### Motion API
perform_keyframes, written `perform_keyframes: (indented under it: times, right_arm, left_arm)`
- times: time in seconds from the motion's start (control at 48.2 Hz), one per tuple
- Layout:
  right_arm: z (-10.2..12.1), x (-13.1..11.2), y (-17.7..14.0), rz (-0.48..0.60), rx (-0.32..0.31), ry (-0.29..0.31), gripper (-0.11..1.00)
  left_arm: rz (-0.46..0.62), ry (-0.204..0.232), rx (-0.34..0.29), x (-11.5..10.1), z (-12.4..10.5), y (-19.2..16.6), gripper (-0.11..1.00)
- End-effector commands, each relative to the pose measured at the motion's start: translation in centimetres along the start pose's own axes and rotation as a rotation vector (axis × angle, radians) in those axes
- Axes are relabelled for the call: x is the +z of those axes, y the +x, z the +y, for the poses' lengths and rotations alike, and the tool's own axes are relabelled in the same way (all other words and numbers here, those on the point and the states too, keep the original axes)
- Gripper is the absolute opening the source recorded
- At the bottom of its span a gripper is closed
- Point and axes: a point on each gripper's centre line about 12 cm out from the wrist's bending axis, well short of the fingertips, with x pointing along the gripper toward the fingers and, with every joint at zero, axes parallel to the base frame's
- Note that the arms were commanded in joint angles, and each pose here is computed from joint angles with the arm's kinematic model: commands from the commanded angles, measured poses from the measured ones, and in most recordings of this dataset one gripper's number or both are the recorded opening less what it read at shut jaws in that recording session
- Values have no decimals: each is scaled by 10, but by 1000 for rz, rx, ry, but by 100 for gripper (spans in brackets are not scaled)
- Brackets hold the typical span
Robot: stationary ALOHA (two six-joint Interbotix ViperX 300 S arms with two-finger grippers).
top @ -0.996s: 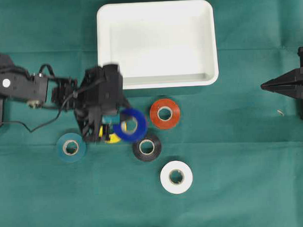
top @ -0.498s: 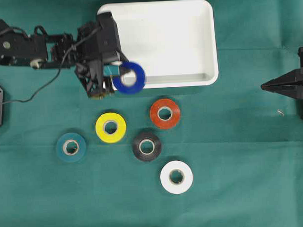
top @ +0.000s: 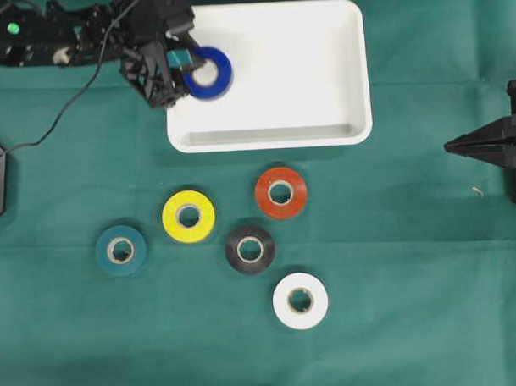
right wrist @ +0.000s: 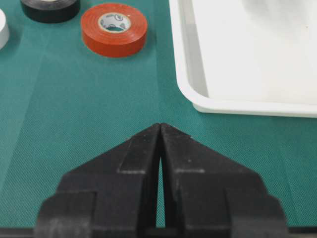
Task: Put the tape into the white case with the left arm.
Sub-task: 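Carry the blue tape with the left gripper into the white tray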
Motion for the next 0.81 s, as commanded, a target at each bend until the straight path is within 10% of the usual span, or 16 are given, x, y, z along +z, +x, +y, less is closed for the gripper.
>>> perform_keyframes:
  times: [0.0,0.498,0.789]
  right_arm:
    - [0,5,1,-17,1,2,-9]
    - [0,5,0,-25,0,0,-9]
    - [0,4,-1,-29,1,-1,-9]
  left_arm:
    - [-34,-8,16,8,7,1,24]
    - [-52,1,61,4,29,16,26]
    - [-53,0,62,4,29,15,89]
